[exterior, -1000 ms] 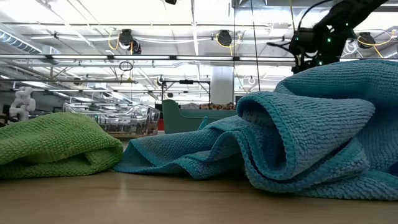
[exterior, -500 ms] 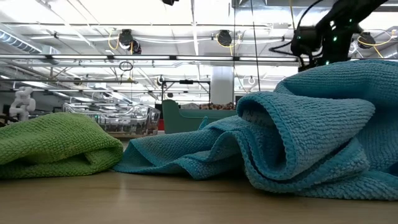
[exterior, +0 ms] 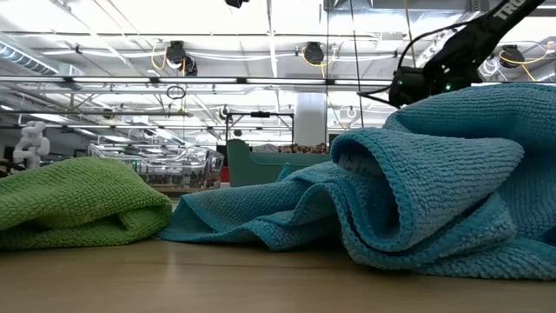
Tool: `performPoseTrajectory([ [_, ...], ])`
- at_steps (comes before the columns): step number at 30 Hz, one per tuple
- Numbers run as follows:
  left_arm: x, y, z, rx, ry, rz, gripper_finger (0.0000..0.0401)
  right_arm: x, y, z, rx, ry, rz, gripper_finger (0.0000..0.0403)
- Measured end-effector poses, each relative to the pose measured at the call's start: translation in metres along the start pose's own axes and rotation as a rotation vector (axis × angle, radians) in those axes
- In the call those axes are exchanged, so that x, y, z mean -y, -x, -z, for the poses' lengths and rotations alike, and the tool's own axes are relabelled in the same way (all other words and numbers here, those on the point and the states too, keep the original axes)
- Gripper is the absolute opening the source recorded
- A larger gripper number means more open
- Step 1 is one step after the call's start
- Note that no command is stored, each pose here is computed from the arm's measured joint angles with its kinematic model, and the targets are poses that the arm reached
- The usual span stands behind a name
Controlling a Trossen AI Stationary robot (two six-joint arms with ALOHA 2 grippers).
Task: Sort microfiber towel by color & place in baskets
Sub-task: Put the top blue towel into the yellow bin, then put the blue towel into the yellow bin
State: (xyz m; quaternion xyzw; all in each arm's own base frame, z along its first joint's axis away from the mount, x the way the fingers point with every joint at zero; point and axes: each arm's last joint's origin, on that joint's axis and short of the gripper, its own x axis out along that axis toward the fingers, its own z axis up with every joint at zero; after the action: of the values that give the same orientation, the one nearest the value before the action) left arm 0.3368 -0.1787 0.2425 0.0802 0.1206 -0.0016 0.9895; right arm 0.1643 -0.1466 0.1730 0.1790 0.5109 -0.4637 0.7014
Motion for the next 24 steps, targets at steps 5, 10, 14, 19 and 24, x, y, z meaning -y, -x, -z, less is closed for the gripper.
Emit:
performPoseTrajectory([
  [5, 0.001, 0.000, 0.001, -0.005, 0.003, 0.019, 0.0326, 0.000, 0.010, 0.000, -0.001, 0.025, -0.007, 0.0001],
  [10, 0.003, 0.000, 0.001, -0.004, 0.014, 0.093, 0.0326, 0.007, 0.045, -0.001, -0.001, 0.037, 0.021, 0.0001],
  [14, 0.012, 0.004, -0.002, 0.018, 0.021, 0.222, 0.0326, 0.008, 0.076, 0.007, 0.062, 0.046, -0.004, 0.0001],
  [19, 0.022, 0.010, -0.007, 0.074, 0.034, 0.263, 0.0326, 0.008, 0.119, 0.031, 0.234, 0.022, -0.133, 0.0002],
  [24, 0.028, 0.015, -0.015, 0.146, 0.059, 0.248, 0.0326, 0.010, 0.154, 0.058, 0.371, -0.028, -0.344, 0.0002],
])
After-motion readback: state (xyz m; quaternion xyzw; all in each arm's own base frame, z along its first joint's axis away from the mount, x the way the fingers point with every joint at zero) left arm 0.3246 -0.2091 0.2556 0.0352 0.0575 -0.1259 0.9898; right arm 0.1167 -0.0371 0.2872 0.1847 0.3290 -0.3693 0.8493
